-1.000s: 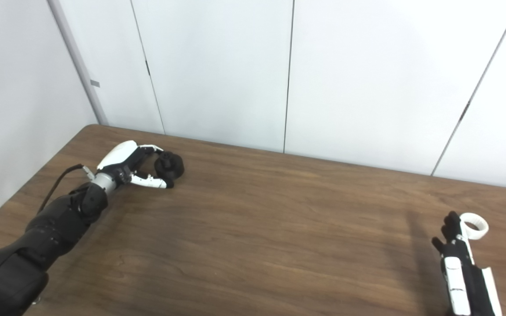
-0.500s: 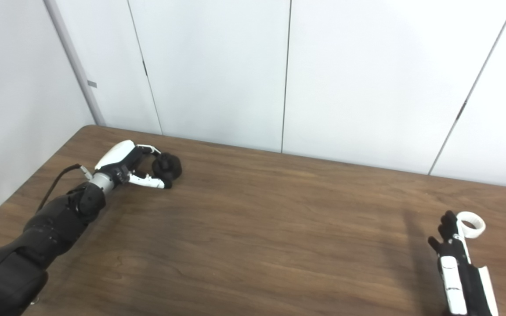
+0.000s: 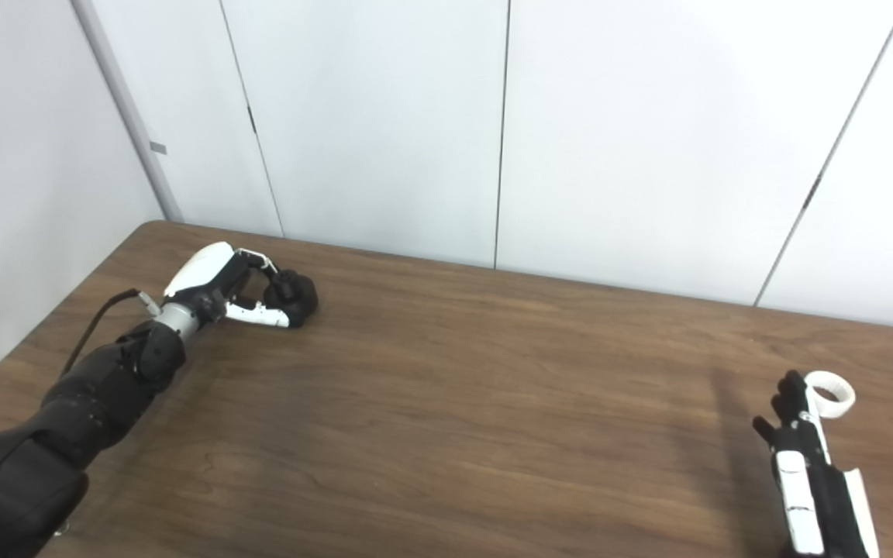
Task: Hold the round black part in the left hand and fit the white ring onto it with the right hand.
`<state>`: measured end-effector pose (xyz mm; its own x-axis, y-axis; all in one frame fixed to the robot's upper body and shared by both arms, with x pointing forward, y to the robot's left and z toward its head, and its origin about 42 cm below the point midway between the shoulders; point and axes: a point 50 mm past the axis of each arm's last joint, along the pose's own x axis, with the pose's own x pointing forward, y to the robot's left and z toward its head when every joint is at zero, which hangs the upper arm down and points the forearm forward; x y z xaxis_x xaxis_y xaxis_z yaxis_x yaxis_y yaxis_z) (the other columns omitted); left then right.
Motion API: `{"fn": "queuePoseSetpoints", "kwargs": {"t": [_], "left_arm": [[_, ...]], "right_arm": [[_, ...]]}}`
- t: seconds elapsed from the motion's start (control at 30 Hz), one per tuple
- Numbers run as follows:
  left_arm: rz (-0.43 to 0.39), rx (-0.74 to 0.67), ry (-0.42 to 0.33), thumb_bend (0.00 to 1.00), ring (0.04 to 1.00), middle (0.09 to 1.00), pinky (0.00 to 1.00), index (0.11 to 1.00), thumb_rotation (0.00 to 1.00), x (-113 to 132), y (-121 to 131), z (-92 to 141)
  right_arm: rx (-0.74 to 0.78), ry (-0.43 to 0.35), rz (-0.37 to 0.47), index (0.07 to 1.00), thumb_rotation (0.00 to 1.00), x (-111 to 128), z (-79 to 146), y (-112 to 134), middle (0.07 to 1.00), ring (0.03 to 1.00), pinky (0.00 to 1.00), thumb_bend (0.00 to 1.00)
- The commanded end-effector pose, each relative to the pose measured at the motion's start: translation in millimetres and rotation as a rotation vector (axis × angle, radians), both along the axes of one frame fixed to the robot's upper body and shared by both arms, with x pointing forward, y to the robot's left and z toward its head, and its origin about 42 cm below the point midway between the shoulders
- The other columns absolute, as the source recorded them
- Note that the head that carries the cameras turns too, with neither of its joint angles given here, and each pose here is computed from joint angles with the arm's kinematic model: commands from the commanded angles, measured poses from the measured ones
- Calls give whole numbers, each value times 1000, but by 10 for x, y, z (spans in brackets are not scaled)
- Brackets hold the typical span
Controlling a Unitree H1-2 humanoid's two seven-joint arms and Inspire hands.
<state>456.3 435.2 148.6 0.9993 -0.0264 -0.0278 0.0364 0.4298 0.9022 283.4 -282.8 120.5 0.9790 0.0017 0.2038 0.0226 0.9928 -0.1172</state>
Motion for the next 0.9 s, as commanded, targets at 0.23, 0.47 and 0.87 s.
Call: {"fn": "queuePoseSetpoints", "kwargs": {"t": [0.23, 0.47, 0.87], "left_arm": [[-124, 45, 13, 523, 844, 723, 879, 481, 51, -80, -139, -37], [-256, 44, -33, 523, 860, 716, 923, 481, 49, -244, -407, -44], [-454, 17, -36, 524, 937, 747, 995, 480, 52, -552, -917, -162]], "right_arm": [[25, 38, -10, 999, 953, -108, -156, 59, 1000, 993, 926, 281], [15, 41, -9, 997, 971, -101, -120, 70, 1000, 1000, 975, 286], [19, -15, 5, 997, 901, -63, -22, 126, 1000, 1000, 955, 300]]}}
